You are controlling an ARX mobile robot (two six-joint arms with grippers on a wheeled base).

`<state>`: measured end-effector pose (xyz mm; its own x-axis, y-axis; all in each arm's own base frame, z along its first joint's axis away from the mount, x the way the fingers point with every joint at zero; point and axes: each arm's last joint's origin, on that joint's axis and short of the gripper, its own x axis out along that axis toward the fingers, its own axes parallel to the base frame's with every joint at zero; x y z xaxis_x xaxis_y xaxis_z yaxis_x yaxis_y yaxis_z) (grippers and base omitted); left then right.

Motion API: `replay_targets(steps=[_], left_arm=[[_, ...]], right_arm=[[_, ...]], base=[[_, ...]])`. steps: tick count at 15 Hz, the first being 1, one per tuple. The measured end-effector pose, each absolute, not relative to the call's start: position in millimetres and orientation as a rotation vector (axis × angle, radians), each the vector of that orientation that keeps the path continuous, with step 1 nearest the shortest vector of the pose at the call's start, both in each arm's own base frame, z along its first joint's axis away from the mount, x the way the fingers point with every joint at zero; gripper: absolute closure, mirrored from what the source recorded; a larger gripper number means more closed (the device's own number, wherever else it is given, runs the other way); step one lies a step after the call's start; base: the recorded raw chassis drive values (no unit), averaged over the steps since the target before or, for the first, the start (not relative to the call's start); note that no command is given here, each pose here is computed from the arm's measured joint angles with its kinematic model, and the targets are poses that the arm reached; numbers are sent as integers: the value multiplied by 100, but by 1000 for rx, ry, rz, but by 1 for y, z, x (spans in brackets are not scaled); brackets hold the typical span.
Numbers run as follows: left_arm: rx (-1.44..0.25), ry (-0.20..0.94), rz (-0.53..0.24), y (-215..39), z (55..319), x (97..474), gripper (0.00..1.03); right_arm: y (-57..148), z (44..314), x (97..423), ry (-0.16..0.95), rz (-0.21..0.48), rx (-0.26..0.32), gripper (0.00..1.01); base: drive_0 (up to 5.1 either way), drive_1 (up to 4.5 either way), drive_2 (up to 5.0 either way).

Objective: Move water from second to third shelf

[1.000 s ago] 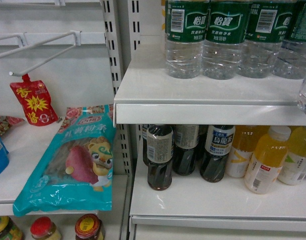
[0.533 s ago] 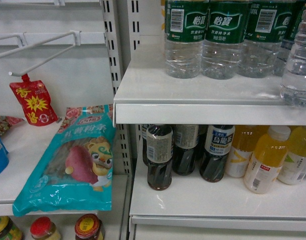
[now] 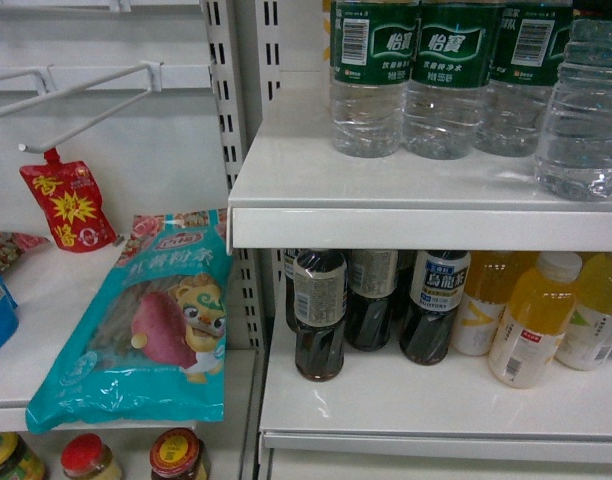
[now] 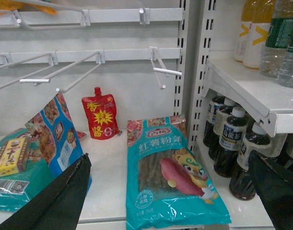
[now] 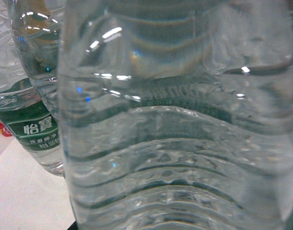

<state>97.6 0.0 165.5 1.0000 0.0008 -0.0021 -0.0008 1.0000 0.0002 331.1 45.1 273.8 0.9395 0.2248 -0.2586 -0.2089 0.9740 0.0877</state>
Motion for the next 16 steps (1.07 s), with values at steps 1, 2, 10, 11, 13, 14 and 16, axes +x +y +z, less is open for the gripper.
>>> replay_targets(steps=[1,2,10,11,13,14,16], left_arm=[[0,2,1,0,166,98,5],[0,2,1,0,166,98,5],[0,2,1,0,166,98,5],[0,2,1,0,166,98,5],[0,2,0,0,166,98,5],[0,2,1,0,166,98,5],[0,2,0,0,166,98,5]], right_arm=[[46,274,335,272,220,59,59],[46,273,338,275,219,62,59],[50,273,342,270,211,54,59],[50,273,342,269,210,50,59],[50,272,342,270,206,42,46],[50,272,342,266,204,37,34],[49,274,343,247,200,16,5]], base=[[0,0,0],[0,0,0],[0,0,0],[0,0,0],[0,0,0],[0,0,0],[0,0,0]])
